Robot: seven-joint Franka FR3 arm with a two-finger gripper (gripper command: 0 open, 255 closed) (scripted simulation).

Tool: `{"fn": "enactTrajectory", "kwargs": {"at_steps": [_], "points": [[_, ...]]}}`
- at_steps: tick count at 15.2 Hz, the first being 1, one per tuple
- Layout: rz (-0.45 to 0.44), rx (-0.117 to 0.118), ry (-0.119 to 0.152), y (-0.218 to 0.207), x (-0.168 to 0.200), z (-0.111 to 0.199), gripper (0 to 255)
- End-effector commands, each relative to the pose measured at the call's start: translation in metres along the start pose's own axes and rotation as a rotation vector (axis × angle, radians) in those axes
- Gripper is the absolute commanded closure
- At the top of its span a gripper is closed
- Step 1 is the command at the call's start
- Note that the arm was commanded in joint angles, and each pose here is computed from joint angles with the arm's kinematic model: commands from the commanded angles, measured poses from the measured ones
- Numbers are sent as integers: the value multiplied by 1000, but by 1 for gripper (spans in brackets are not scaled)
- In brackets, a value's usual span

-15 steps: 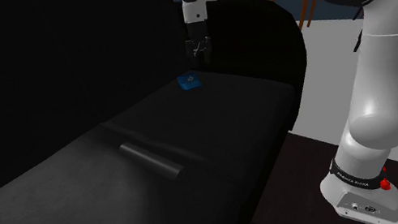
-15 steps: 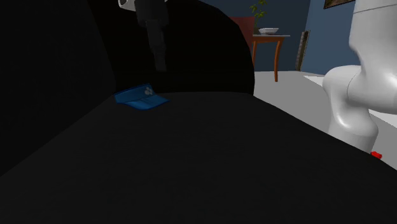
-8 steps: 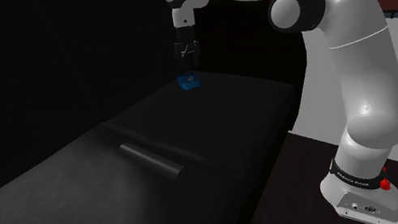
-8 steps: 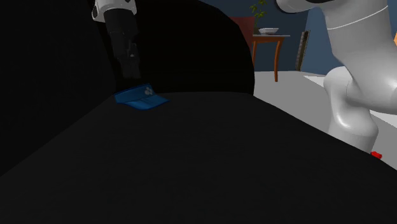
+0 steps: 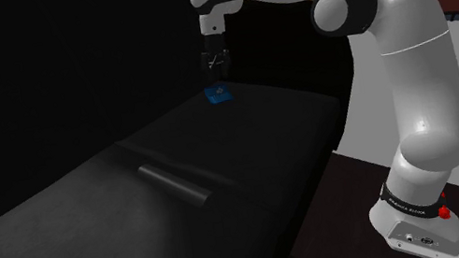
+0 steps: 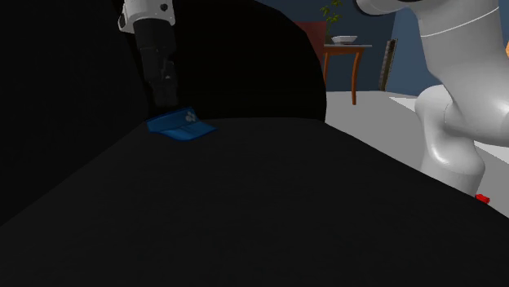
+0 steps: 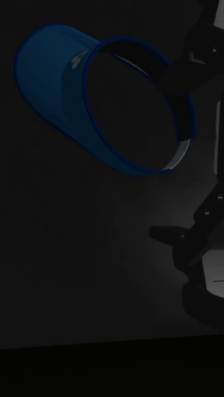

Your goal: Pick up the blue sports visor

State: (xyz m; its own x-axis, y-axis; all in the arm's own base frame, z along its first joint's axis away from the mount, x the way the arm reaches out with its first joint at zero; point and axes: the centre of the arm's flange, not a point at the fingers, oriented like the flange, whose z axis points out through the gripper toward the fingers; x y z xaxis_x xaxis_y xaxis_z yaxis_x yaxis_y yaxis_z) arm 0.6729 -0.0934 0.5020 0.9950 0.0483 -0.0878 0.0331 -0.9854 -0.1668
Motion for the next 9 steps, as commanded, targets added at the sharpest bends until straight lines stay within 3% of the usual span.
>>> {"fn": "enactTrajectory", "kwargs": {"at_steps": [1,2,9], "points": [[5,6,-35,6,6,29,0],[5,6,-35,6,5,29,255],[5,6,-35,2,0,24,255]]}}
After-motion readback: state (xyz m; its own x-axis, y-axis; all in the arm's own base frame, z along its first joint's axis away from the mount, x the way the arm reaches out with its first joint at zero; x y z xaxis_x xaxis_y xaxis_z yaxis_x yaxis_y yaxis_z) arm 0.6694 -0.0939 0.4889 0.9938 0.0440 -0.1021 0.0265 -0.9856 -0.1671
